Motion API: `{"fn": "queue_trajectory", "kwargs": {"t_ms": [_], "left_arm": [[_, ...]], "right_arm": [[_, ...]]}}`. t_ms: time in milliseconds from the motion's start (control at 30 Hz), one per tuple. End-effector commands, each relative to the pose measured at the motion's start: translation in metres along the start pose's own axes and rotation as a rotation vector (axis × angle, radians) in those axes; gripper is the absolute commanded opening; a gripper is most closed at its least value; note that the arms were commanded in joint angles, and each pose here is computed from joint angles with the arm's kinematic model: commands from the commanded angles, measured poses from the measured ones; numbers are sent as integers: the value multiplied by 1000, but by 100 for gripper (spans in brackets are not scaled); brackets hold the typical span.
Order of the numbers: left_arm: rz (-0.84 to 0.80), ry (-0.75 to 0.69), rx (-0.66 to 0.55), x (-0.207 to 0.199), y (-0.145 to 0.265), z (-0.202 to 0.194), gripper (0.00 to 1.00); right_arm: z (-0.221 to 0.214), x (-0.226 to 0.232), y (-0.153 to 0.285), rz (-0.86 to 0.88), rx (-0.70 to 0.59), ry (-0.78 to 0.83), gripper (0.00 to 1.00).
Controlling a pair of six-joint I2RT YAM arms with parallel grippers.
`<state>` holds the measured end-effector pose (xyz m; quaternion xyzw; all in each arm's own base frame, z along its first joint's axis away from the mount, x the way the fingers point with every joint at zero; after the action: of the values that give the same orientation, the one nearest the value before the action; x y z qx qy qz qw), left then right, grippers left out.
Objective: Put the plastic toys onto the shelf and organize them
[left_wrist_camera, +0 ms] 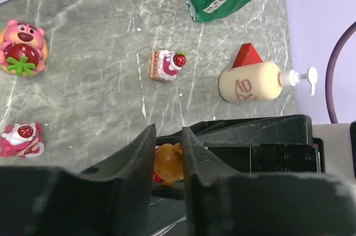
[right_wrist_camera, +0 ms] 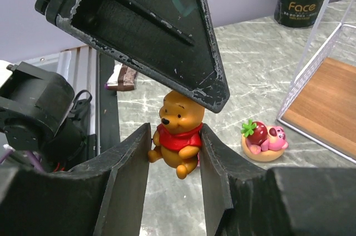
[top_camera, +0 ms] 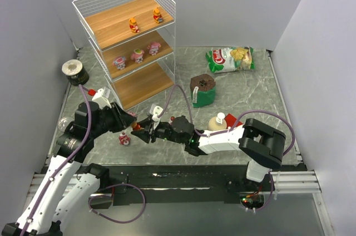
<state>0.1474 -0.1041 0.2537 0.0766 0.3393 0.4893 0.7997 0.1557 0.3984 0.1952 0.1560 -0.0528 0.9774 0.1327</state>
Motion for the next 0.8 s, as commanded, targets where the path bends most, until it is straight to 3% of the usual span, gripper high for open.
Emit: {"fn": "queue_trajectory", "kwargs": {"t_ms": [0, 167, 567, 700, 767], "left_arm": [[-39, -30, -4, -4, 2, 0, 25], [-68, -32, 17, -5, -2, -4, 2], [-74, -45, 8, -6, -1, -1, 1], [-80, -51, 10, -7, 0, 0, 1], [-77, -52, 9, -7, 0, 1, 1]], "right_arm": [[41, 13, 1, 42, -154, 50, 0], [44, 12, 0, 32, -153, 48, 0], [51, 12, -6, 3, -144, 27, 4], [53, 13, -9, -4, -130, 17, 20], [57, 13, -11, -7, -128, 8, 38]]}}
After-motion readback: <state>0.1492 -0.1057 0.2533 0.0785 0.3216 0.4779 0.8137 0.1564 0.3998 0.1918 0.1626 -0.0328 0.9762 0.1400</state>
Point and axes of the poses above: each gripper's point midway between its finger pads, its own y axis back along the fingers, its own x axis along the line the jaws close on, z = x × y, the point moved 7 cm from there along y, back along the fingers, and after that the axes turned 14 degrees about -y, right-handed, at the moved point
